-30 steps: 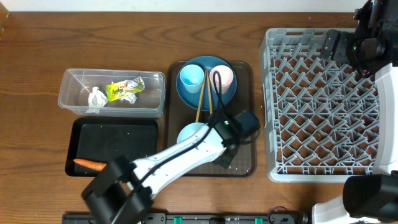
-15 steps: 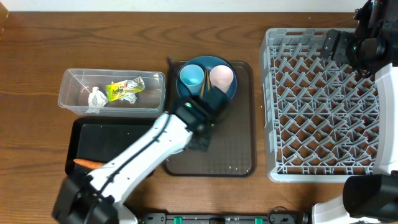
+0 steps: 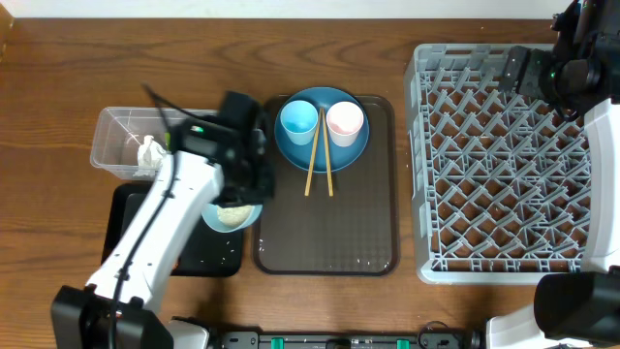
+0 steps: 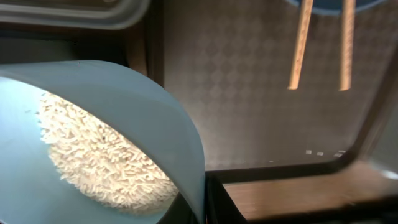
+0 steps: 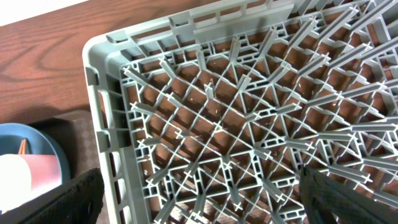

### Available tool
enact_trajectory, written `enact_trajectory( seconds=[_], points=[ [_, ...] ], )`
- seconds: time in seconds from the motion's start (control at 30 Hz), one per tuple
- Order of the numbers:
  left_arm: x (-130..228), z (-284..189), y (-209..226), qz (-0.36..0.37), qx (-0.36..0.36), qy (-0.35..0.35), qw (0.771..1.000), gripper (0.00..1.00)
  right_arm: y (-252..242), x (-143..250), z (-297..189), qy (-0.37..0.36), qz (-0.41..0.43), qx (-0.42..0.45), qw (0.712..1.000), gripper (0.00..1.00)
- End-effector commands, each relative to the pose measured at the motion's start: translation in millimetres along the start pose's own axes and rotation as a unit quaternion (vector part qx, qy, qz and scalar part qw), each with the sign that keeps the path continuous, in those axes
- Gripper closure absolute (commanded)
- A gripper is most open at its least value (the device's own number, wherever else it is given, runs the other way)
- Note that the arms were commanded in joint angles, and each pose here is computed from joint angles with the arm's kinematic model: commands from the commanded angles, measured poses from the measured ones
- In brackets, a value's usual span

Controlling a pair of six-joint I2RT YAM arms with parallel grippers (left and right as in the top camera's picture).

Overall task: Sort waste into correct bins and load items into the dishwasher rack
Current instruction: 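Carry the bowl left over the black tray, then tilt the bowl with the left gripper to pour rice onto the black tray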

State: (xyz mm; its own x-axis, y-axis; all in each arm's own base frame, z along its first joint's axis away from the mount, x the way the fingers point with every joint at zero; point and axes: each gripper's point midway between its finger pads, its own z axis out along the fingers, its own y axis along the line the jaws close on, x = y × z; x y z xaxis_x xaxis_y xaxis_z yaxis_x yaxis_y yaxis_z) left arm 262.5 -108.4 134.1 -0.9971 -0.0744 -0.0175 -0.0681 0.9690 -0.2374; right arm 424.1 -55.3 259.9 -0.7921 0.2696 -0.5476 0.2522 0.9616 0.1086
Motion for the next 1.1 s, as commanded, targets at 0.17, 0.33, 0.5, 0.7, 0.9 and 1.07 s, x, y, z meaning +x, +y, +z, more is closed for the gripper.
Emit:
enact_trajectory(
  seconds=[0.17,0.33,0.5,0.7,0.9,1.07],
  points=[
    [-18,-33,5,0.01,0.168,-0.021,0.985,0.94,0,-6,-5,-0.01,0.005,-0.001,1.0,0.01],
    [-28,-49,20,0.02,0.226,-0.054,0.972,0.94,0,-6,-5,-0.01,0.005,-0.001,1.0,0.01],
    [-31,-55,46,0.008,0.231,-0.077,0.97,0.94,0,-6,-5,-0.01,0.004,-0.001,1.0,0.01],
    [-33,-64,65,0.026,0.22,-0.111,0.969,0.94,0,-6,-5,-0.01,0.005,-0.001,1.0,0.01],
    [-26,-69,74,0.011,0.243,-0.112,0.963,0.94,0,-6,-5,-0.01,0.005,-0.001,1.0,0.01],
    [-17,-82,78,0.007,0.306,-0.138,0.942,0.94,0,-6,-5,-0.01,0.005,-0.001,1.0,0.01]
  ],
)
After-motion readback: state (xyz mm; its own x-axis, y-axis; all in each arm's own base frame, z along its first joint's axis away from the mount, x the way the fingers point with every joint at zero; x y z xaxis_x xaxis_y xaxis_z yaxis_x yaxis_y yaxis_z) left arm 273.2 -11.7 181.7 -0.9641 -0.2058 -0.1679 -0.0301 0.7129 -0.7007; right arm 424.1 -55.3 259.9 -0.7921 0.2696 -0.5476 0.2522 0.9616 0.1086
